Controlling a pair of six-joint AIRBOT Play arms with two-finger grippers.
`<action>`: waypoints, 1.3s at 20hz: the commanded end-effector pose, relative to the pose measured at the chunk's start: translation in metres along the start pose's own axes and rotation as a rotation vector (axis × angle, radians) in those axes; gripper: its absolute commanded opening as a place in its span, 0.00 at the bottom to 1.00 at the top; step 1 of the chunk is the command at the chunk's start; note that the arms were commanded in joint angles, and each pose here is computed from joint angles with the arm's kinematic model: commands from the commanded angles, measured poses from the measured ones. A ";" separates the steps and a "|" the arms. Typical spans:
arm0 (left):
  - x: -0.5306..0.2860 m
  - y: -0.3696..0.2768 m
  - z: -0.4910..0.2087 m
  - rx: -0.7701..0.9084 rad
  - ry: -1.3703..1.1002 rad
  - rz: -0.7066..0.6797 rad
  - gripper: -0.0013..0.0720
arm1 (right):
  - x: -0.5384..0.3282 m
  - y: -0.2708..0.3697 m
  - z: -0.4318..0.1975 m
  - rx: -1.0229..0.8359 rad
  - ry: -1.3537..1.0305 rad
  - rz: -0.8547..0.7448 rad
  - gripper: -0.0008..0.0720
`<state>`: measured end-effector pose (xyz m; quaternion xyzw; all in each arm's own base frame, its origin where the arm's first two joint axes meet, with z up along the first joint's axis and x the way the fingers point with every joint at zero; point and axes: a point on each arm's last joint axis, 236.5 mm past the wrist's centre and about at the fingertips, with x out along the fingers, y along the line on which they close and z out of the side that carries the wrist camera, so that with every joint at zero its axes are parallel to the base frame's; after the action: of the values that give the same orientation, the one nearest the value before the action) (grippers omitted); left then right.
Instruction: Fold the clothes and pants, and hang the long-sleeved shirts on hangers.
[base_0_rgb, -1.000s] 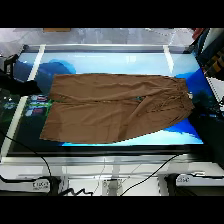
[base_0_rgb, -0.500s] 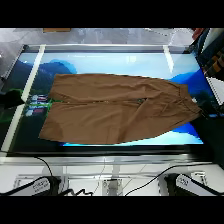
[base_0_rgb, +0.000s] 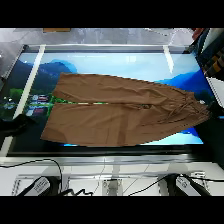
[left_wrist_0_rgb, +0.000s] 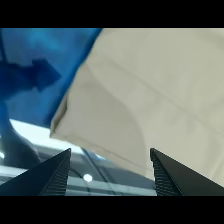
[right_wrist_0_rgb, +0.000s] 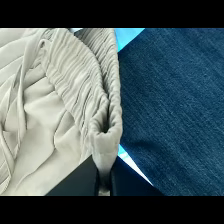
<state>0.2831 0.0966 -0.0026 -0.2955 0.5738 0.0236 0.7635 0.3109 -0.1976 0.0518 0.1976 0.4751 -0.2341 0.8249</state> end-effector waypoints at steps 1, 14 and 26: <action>0.024 0.009 -0.022 -0.072 0.016 -0.013 0.74 | -0.003 -0.002 0.004 -0.005 -0.022 -0.008 0.05; 0.099 0.038 -0.077 -0.252 -0.001 0.003 0.75 | -0.005 -0.001 0.027 -0.003 -0.119 -0.006 0.05; 0.117 -0.026 -0.036 -0.064 -0.148 -0.146 0.04 | -0.012 0.001 0.020 -0.006 -0.071 0.000 0.05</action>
<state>0.2769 0.0242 -0.1157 -0.3663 0.5206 0.0166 0.7710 0.3241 -0.2095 0.0694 0.1833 0.4344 -0.2444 0.8474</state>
